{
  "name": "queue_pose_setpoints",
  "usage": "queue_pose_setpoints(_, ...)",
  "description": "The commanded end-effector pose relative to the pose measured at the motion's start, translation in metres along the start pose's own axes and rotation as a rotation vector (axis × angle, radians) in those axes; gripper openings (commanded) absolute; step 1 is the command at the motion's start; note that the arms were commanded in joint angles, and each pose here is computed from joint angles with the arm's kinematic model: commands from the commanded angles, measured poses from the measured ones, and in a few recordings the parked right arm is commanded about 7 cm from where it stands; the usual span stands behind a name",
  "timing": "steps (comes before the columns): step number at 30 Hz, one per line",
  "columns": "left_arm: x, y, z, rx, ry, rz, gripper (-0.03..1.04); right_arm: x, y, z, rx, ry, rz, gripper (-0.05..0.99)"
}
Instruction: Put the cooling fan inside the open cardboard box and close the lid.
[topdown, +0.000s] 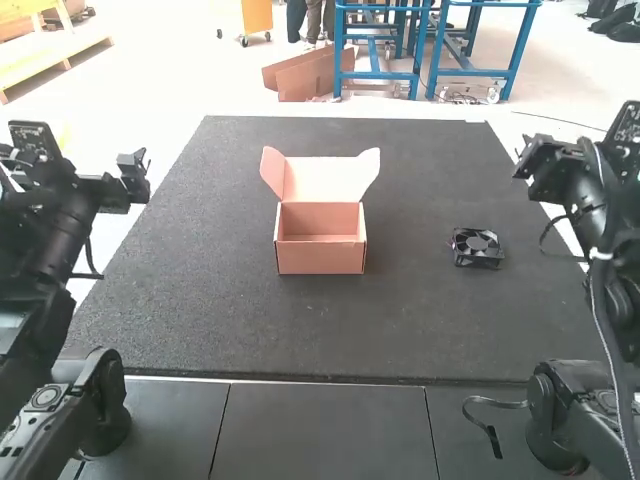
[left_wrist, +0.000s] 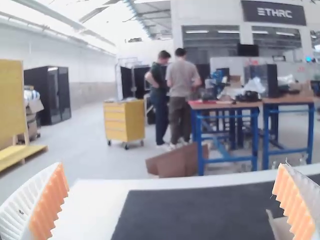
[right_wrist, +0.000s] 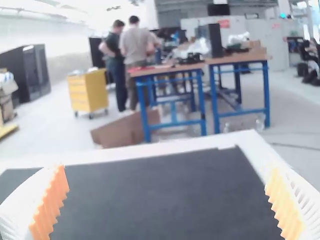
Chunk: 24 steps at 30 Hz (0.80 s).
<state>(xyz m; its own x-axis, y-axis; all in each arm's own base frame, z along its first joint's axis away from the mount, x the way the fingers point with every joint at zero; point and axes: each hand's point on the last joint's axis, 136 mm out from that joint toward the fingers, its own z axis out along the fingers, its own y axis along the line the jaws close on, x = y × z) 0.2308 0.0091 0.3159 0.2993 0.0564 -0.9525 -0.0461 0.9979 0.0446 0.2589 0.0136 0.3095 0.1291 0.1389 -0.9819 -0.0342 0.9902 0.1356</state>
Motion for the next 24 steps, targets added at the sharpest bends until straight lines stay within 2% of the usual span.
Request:
queue_pose_setpoints(1, -0.023, 0.007, 0.014, -0.033, 0.01, 0.0, 0.97, -0.022, -0.009, 0.015, 0.079, 0.039, 0.037, 0.91)
queue_pose_setpoints(5, -0.027, 0.01, 0.042, -0.041, 0.108, 0.0, 0.97, -0.014, -0.009, 0.034, 0.11, 0.211, 0.068, 0.91)
queue_pose_setpoints(7, -0.029, 0.004, 0.055, -0.005, 0.165, -0.004, 0.97, -0.011, -0.007, 0.037, 0.114, 0.286, 0.092, 0.91)
queue_pose_setpoints(10, -0.031, -0.008, 0.069, 0.062, 0.23, -0.022, 0.97, -0.016, 0.007, 0.036, 0.047, 0.324, 0.124, 0.91)
queue_pose_setpoints(11, -0.031, -0.008, 0.073, 0.06, 0.244, -0.029, 0.97, -0.014, 0.012, 0.035, 0.023, 0.356, 0.127, 0.9)
queue_pose_setpoints(13, -0.008, -0.01, 0.082, 0.063, 0.33, -0.032, 0.97, -0.011, 0.018, 0.039, -0.01, 0.406, 0.134, 0.9)
queue_pose_setpoints(15, 0.01, -0.014, 0.089, 0.074, 0.397, -0.039, 0.97, -0.002, 0.018, 0.041, 0.002, 0.469, 0.126, 0.9)
queue_pose_setpoints(19, 0.04, -0.025, 0.091, 0.099, 0.508, -0.037, 0.97, 0.009, 0.011, 0.052, 0.017, 0.543, 0.028, 0.9)
queue_pose_setpoints(24, 0.052, -0.058, 0.088, 0.204, 0.556, -0.04, 0.97, 0.038, -0.004, 0.071, 0.052, 0.679, -0.009, 0.9)
